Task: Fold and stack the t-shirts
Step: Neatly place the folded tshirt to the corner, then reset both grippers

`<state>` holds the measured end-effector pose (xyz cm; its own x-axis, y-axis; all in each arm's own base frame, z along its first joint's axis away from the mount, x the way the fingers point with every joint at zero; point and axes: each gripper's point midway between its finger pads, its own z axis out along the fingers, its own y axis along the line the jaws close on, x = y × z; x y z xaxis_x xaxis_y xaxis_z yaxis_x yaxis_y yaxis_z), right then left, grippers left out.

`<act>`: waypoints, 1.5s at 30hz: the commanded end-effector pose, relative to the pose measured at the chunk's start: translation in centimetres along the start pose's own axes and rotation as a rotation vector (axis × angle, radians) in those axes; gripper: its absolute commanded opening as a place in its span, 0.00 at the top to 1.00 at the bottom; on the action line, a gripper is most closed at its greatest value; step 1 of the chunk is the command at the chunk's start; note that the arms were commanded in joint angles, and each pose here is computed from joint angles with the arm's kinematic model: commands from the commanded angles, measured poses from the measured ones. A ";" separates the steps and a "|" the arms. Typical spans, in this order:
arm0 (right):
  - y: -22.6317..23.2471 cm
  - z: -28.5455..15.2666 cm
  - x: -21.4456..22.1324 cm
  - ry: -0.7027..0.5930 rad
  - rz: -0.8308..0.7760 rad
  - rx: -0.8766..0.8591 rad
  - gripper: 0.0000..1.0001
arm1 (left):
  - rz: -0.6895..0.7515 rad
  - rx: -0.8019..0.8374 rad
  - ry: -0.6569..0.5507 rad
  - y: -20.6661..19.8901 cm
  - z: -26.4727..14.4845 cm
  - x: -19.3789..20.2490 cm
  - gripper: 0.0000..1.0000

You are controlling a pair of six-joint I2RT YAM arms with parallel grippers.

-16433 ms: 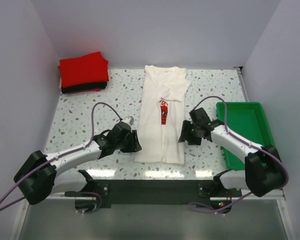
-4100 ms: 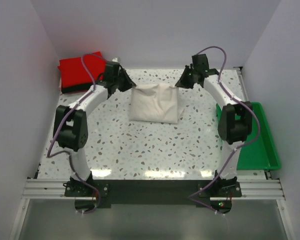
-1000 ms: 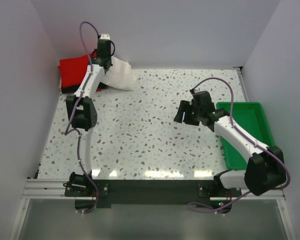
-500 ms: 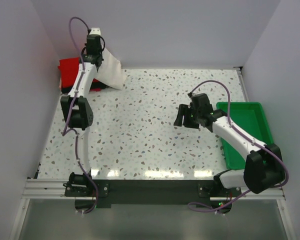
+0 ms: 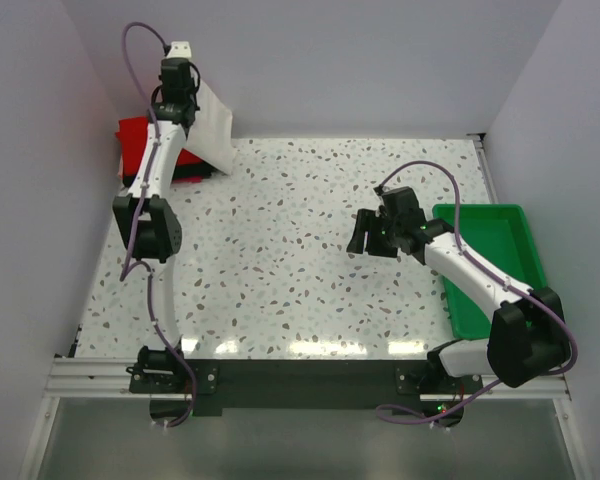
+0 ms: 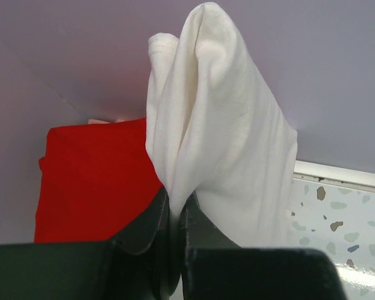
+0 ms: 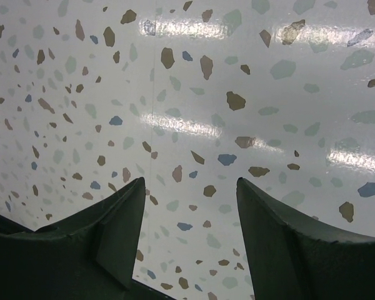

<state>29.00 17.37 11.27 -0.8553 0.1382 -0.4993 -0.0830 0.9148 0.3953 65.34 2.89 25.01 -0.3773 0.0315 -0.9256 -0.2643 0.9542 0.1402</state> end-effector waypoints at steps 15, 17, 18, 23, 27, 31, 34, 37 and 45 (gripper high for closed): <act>0.2 -0.2 -0.8 -0.018 -0.024 0.007 0.37 | -0.113 -0.046 -0.282 7.3 -5.1 -11.5 1.00; 0.1 -0.2 -0.8 -0.023 -0.025 0.010 0.37 | -0.124 -0.035 -0.282 7.2 -5.2 -11.6 1.00; 0.1 -0.2 -0.9 -0.024 -0.025 0.011 0.37 | -0.125 -0.035 -0.285 7.3 -5.2 -11.7 1.00; 0.1 -0.2 -0.9 -0.024 -0.026 0.013 0.37 | -0.131 -0.039 -0.307 7.8 -5.9 -12.6 1.00; 0.0 -0.1 -0.8 -0.018 -0.028 0.017 0.37 | -0.140 -0.049 -0.295 9.0 -5.4 -12.0 1.00; 0.1 0.0 -0.9 -0.020 -0.027 0.015 0.37 | -0.148 -0.047 -0.271 9.6 -4.4 -10.9 1.00; -0.1 0.2 -0.9 -0.014 -0.026 0.023 0.37 | -0.156 -0.046 -0.247 10.1 -3.2 -9.7 1.00; -0.2 0.5 -0.8 -0.008 -0.024 0.030 0.37 | -0.166 -0.054 -0.228 11.1 -2.1 -8.6 1.00; -0.8 1.6 0.0 0.031 -0.024 0.052 0.38 | -0.205 -0.073 -0.116 14.4 3.1 -2.2 0.94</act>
<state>29.05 16.95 8.87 -0.8829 0.1201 -0.4539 -0.0537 0.9345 0.3518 64.05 14.21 28.63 -0.2738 -0.0892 -0.9576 -0.3526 0.9357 0.0137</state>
